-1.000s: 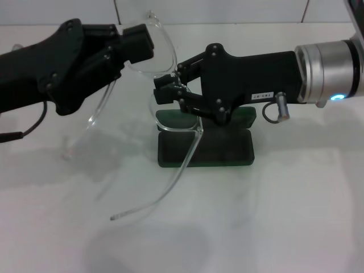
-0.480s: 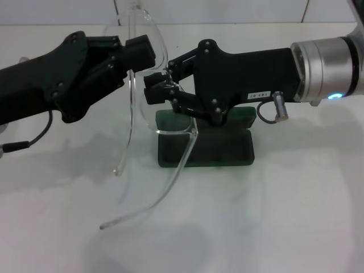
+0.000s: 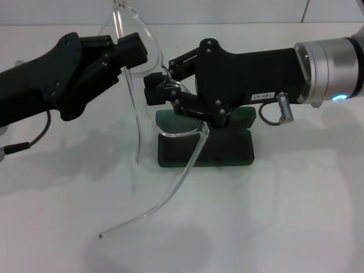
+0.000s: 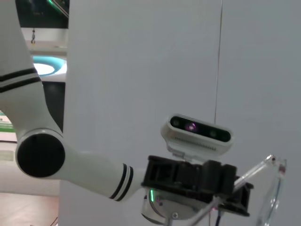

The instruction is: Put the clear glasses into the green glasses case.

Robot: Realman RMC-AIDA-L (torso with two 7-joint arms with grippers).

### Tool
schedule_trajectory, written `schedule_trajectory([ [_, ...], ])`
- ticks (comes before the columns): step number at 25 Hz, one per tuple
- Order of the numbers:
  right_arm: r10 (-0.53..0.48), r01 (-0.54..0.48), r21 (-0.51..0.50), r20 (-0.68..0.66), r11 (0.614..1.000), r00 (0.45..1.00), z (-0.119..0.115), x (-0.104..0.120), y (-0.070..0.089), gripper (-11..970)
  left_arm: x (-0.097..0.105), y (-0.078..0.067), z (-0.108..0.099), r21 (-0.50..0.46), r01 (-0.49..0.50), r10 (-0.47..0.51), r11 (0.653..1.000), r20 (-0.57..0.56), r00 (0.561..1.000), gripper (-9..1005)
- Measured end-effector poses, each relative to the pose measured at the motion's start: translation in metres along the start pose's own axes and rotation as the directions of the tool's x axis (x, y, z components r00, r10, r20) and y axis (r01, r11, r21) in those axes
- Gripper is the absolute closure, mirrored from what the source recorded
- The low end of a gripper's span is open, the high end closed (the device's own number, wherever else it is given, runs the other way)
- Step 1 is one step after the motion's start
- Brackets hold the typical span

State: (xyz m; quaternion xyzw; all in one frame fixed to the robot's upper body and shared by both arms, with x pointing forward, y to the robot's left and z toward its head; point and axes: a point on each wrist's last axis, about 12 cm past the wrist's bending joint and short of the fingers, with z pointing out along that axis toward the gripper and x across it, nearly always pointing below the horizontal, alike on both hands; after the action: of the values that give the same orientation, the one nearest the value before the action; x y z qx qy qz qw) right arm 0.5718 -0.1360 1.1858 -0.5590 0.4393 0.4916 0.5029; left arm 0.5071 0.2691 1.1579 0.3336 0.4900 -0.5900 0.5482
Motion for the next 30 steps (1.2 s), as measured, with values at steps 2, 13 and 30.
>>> schedule_trajectory([
  [2,-0.002,0.002,-0.002,0.009,1.000,1.000,0.0002,-0.0008,0.0005,843,0.0003,0.0001,0.0001,-0.001,-0.002,0.002,1.000,0.001,1.000,947],
  [13,-0.009,0.009,0.016,0.015,1.000,1.000,-0.0016,0.0017,0.0004,844,0.0027,-0.0006,0.0028,0.007,0.006,-0.006,1.000,0.001,1.000,948],
  [30,-0.026,0.026,0.070,0.011,0.997,1.000,-0.0041,0.0060,-0.0041,844,0.0021,-0.0016,0.0021,0.014,0.002,-0.002,1.000,-0.001,1.000,948],
])
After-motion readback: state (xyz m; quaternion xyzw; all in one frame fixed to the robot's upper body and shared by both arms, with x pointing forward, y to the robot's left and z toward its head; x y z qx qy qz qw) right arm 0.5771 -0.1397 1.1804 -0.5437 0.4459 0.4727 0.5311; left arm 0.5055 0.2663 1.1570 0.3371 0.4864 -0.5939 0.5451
